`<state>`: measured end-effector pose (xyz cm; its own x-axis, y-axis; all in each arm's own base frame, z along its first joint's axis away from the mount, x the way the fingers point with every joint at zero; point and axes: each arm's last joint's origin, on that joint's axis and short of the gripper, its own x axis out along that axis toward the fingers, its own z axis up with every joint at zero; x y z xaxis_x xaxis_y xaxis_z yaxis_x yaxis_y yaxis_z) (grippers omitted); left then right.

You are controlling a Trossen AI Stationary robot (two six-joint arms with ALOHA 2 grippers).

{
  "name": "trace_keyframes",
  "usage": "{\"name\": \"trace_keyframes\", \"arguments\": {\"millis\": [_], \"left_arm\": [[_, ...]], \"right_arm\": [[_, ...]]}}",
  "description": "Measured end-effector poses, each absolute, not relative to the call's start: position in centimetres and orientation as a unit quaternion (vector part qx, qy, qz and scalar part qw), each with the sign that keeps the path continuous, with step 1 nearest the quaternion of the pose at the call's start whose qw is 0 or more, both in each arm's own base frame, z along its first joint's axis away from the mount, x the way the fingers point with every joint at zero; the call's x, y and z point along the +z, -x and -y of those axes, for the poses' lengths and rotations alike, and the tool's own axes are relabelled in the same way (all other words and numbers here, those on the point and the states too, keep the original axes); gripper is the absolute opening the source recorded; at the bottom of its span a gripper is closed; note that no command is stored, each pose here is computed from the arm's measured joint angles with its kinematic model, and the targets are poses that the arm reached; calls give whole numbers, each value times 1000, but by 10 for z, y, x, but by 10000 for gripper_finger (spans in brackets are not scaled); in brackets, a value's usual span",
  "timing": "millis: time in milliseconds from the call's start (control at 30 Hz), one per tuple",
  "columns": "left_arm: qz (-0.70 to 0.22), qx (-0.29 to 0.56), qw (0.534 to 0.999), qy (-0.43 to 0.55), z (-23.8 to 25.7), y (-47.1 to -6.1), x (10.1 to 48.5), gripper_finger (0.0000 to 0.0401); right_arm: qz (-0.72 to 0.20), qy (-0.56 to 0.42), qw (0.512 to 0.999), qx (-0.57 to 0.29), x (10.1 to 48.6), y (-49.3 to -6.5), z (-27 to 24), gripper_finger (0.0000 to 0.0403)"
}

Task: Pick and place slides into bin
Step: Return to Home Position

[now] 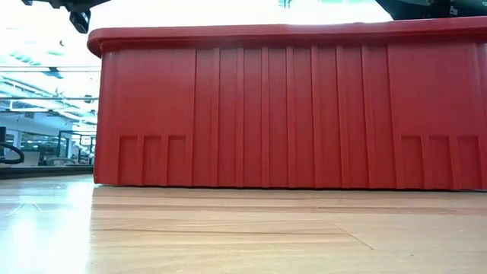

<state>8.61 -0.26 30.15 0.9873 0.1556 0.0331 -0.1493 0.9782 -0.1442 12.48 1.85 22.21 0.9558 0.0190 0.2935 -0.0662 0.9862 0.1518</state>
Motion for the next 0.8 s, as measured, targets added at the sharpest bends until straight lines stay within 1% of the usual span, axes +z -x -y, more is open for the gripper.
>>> {"name": "trace_keyframes", "arguments": {"millis": [333,633,800], "left_arm": [[22,77,994,71,3,-86,301,2],[22,77,994,71,3,-86,301,26],[22,77,994,71,3,-86,301,25]], "right_arm": [[147,-80,986,22,222,-125,-19,0],[148,-80,986,22,222,-125,-19,0],[148,-80,985,22,222,-125,-19,0]]}}
